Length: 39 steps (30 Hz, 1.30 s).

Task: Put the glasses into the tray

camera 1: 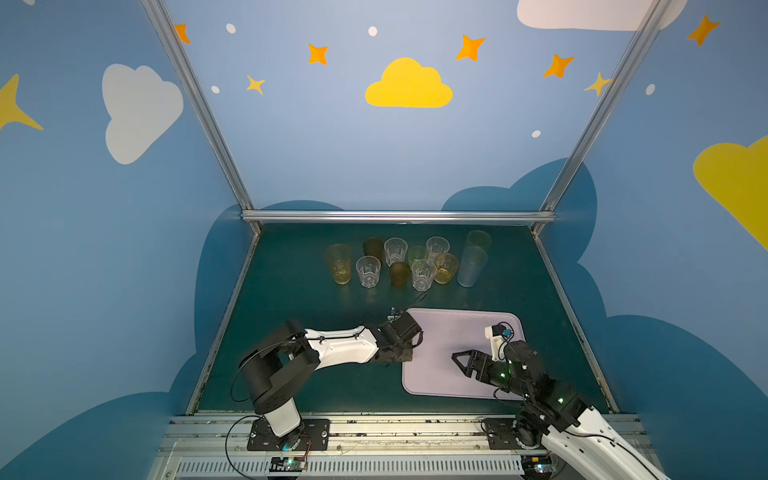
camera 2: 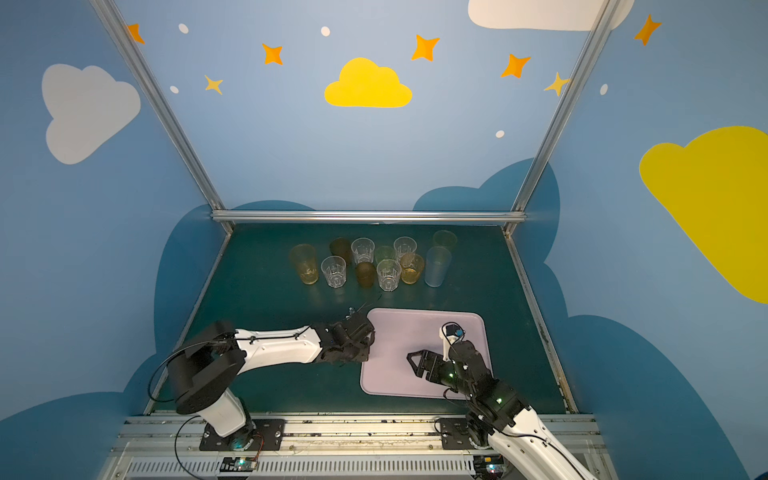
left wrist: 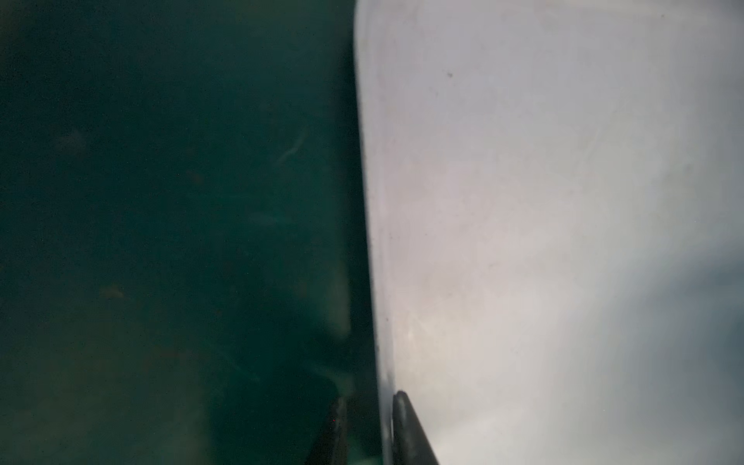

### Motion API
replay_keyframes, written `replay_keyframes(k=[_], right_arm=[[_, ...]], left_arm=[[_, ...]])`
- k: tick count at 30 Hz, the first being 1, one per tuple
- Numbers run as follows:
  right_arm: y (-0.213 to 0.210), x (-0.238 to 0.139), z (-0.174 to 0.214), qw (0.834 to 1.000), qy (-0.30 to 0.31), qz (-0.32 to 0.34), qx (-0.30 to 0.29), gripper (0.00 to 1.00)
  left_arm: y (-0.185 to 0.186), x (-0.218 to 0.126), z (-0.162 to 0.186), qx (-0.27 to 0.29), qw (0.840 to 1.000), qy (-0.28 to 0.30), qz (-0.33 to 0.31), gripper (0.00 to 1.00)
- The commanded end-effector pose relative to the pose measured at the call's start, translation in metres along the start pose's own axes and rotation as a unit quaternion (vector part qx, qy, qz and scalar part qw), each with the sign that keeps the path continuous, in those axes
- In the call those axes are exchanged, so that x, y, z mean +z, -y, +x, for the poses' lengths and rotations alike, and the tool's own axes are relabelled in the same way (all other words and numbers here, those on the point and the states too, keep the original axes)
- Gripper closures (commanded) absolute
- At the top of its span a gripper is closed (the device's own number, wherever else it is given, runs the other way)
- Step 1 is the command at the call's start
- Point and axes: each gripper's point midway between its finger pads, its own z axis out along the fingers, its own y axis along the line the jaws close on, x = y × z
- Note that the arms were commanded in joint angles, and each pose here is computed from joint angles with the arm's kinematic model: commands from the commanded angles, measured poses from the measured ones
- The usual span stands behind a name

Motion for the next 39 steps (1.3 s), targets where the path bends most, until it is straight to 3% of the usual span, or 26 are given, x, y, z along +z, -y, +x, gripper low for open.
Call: replay_keyframes(k=[1,25,31,39], right_arm=[[0.008,0.001,0.001,1.0,0.0,0.016,0.003,0.12],[0.014,0.005,-0.002,0.999,-0.001,0.037,0.007,0.12],[0.014,0.005,-0.006,0.999,-0.005,0.045,0.006,0.12],[0.009,0.005,-0.013,0.999,-0.013,0.051,0.004,0.12]], left_arm=[[-0.043,-0.003,0.012,0.001,0.997,-0.009,-0.076,0.79],[-0.178,-0.046,0.02,-0.12,0.98,0.009,-0.16,0.77],[-0.182,-0.05,0.011,-0.156,0.979,0.025,-0.129,0.76],[-0.184,-0.06,0.007,-0.151,0.979,0.027,-0.135,0.65]])
